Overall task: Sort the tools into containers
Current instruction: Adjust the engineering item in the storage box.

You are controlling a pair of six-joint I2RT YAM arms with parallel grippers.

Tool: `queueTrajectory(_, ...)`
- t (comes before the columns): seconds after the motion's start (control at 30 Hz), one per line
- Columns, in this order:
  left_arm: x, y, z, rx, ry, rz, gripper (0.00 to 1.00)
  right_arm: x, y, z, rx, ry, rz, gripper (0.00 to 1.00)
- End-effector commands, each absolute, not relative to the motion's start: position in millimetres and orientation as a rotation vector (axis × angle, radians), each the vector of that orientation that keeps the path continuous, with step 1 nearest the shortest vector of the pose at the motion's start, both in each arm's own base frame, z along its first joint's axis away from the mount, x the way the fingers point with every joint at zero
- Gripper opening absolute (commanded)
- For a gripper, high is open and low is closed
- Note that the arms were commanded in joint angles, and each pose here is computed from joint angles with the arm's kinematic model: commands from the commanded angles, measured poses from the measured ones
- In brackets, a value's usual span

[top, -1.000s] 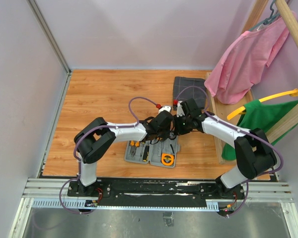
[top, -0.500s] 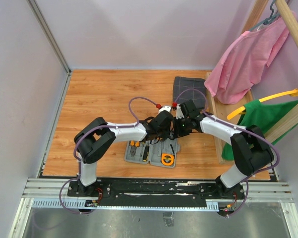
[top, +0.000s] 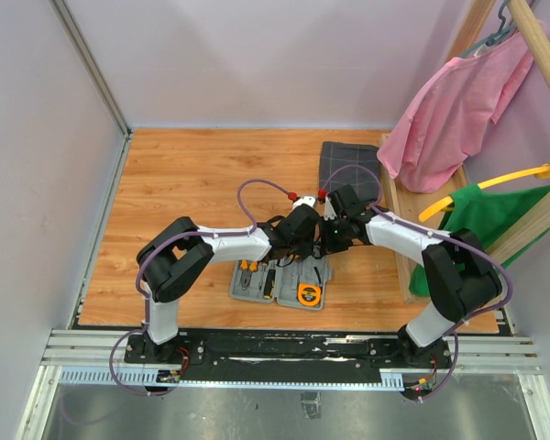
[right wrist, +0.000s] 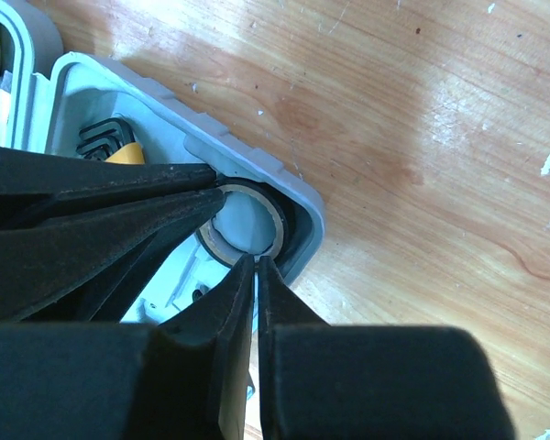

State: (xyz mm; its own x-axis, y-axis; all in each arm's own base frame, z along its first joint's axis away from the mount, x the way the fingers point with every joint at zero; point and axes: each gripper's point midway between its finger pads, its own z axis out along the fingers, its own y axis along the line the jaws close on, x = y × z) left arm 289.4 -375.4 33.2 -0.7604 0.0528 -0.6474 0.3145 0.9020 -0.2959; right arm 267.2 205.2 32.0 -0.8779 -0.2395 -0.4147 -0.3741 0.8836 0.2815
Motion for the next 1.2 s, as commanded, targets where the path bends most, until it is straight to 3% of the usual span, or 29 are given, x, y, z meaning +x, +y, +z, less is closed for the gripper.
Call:
queueTrajectory(0.0,273.8,-359.6,5.9,0.320,2.479,-0.447,0.01,234.4,172.3,-15.9,-0.459,2.876,0.241,0.06)
queueTrajectory(0.2,273.7,-361.5,9.4,0.324,2.469,-0.465,0.00,227.0,165.4,-23.1,-0.465,2.903,0.201,0.05)
queueTrajectory(0.4,282.2,-364.2,40.5,0.311,2.397,-0.489,0.01,244.5,188.8,16.9,-0.493,2.746,0.367,0.10)
queueTrajectory(0.63,302.3,-370.3,111.7,0.300,2.239,-0.533,0.13,265.7,204.5,75.0,-0.497,2.537,0.466,0.16)
queueTrajectory(0.83,305.6,-359.7,159.0,0.260,2.130,-0.561,0.21,263.0,200.9,83.5,-0.521,2.497,0.466,0.18)
queueTrajectory(1.17,289.9,-298.2,152.5,0.171,2.149,-0.482,0.22,248.6,232.7,84.3,-0.698,2.453,0.710,0.27)
